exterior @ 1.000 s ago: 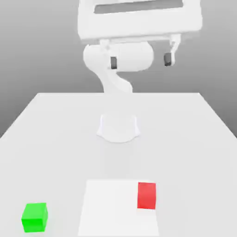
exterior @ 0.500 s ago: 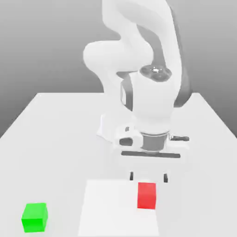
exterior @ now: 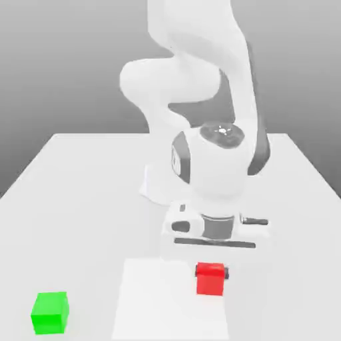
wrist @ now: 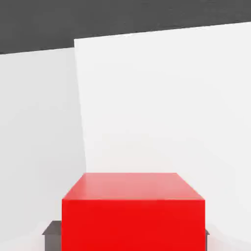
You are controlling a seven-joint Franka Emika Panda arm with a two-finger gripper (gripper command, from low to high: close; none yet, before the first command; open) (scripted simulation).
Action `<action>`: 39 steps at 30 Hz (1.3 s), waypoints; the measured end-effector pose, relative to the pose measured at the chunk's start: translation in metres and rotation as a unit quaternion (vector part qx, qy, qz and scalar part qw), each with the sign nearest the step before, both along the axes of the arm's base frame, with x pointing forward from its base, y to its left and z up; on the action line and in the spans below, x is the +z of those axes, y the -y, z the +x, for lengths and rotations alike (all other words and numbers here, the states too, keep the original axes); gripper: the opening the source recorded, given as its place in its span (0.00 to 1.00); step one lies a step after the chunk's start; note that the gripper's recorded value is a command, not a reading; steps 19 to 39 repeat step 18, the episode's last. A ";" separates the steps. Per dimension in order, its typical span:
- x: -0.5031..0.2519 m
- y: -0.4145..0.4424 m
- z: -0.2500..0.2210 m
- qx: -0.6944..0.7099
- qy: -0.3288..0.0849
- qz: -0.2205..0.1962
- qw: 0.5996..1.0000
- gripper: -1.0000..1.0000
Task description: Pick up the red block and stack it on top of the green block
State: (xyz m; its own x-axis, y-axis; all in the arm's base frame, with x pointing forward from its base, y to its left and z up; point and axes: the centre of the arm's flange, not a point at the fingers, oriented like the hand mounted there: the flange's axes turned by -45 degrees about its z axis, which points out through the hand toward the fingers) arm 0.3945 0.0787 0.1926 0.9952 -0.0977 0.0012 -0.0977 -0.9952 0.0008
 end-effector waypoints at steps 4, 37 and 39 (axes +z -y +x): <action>0.024 0.077 0.033 -0.087 -0.002 0.002 0.996 0.00; -0.003 0.292 0.061 -0.276 0.000 0.001 0.961 1.00; -0.003 0.292 0.061 -0.276 0.000 0.001 0.961 1.00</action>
